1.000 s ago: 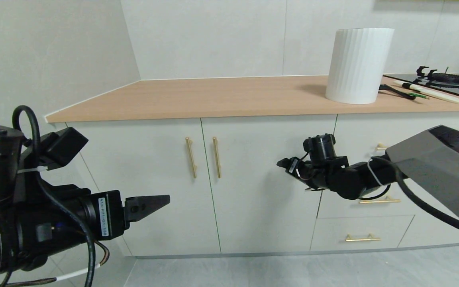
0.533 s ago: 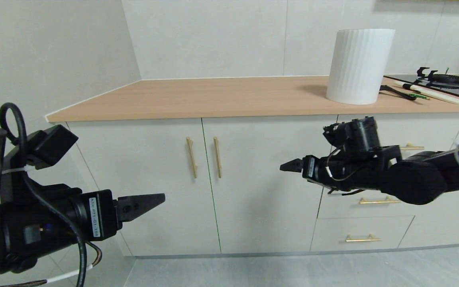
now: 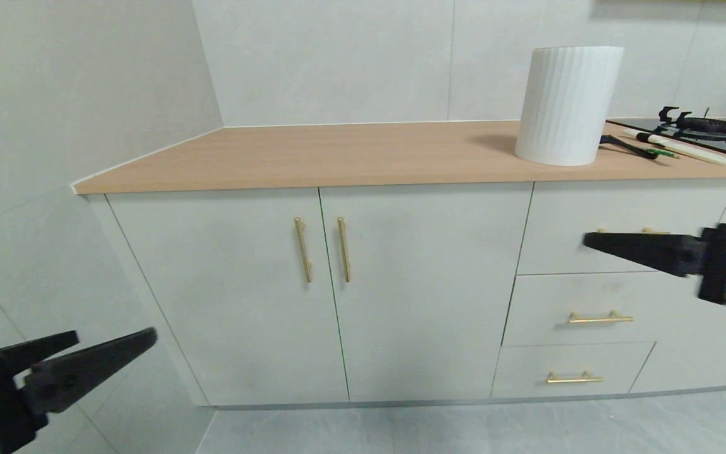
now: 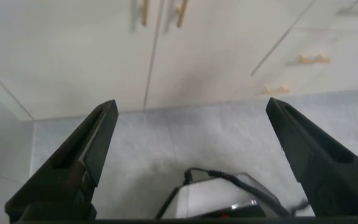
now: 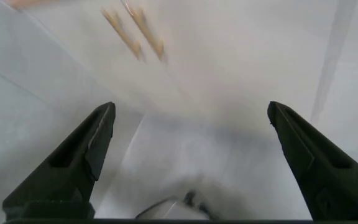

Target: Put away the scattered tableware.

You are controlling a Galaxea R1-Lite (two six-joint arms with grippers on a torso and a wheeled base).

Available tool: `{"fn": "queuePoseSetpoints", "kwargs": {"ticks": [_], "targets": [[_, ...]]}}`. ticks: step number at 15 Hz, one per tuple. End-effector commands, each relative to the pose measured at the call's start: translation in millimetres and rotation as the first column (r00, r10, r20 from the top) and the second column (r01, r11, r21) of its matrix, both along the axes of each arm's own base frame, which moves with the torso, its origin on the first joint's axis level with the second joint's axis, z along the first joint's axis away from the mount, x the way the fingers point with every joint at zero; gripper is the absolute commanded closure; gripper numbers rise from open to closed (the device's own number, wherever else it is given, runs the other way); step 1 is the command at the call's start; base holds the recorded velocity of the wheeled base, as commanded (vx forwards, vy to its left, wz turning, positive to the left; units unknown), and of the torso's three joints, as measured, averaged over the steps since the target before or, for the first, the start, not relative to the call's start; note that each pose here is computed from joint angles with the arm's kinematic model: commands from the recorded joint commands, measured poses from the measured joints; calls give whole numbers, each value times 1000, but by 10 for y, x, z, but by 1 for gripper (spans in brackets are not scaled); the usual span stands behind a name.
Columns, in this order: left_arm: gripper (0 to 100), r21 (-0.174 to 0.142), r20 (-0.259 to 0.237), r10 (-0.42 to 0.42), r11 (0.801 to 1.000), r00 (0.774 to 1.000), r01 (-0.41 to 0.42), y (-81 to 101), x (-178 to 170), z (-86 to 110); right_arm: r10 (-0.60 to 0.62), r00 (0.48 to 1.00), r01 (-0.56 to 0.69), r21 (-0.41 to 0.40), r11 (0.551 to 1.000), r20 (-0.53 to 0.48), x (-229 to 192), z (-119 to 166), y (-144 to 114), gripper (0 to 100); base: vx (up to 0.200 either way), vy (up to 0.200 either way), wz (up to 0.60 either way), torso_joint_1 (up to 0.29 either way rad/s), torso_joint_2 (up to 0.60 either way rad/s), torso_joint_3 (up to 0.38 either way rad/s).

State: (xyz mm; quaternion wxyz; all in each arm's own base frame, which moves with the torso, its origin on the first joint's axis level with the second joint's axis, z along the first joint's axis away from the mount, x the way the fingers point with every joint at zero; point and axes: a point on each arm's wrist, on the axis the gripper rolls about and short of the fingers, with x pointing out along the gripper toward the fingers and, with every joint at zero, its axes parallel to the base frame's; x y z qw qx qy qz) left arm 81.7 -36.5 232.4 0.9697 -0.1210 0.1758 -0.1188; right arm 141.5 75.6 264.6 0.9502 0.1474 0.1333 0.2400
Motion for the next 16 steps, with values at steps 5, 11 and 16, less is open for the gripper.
{"fn": "queuePoseSetpoints", "kwargs": {"ticks": [5,11,16], "targets": [[0,-51,315,150,989,937,-141,480,-1087,-449,-317,888,338,-5,941,334,-1905,-652,-866,0,0,0,0,0,0,0],[0,-33,347,276,959,897,-283,511,-1381,-692,-457,819,500,-40,865,347,-2073,-853,-860,0,0,0,0,0,0,0],[0,23,383,422,885,822,-465,424,-1436,-845,-544,772,603,-110,790,328,-2001,-1294,-781,0,0,0,0,0,0,0]]}}
